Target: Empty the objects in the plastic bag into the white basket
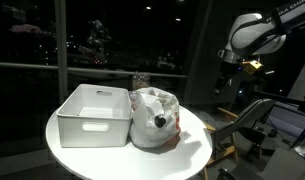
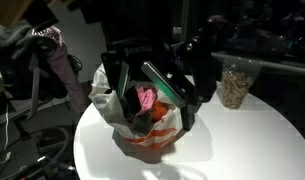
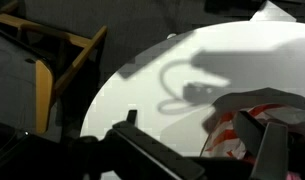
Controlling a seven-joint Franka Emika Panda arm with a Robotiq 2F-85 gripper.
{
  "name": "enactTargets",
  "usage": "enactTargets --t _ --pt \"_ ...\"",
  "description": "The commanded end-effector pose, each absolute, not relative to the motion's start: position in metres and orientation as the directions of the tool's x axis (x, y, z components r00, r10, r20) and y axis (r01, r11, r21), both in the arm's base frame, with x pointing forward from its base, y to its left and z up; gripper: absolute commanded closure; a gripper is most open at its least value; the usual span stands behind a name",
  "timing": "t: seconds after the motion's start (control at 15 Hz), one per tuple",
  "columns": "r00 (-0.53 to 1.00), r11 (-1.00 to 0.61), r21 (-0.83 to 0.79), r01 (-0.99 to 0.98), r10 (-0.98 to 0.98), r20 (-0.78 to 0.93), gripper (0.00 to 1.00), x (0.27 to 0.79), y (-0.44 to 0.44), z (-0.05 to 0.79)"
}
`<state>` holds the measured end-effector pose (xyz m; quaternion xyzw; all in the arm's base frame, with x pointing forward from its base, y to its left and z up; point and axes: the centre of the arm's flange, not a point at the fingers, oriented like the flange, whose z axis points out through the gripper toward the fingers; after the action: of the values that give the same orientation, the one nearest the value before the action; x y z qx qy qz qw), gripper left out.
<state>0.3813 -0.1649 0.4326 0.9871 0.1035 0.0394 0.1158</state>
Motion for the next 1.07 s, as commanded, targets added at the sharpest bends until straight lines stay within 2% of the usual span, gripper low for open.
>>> enactTargets --t 0.0,0.73,0.8,1.0 --pt "0.975 -0.952 0.239 0.194 0.213 0.057 0.0 0.382 -0.165 0.434" --pt "0.975 -0.951 0.242 0.192 0.213 0.064 0.0 0.383 -0.166 0.438" --pt "0.985 -0.95 0.277 0.142 0.164 0.057 0.0 0.383 -0.173 0.441" --pt "0.983 -0.948 0.278 0.156 0.175 0.046 0.0 0.401 -0.154 0.429"
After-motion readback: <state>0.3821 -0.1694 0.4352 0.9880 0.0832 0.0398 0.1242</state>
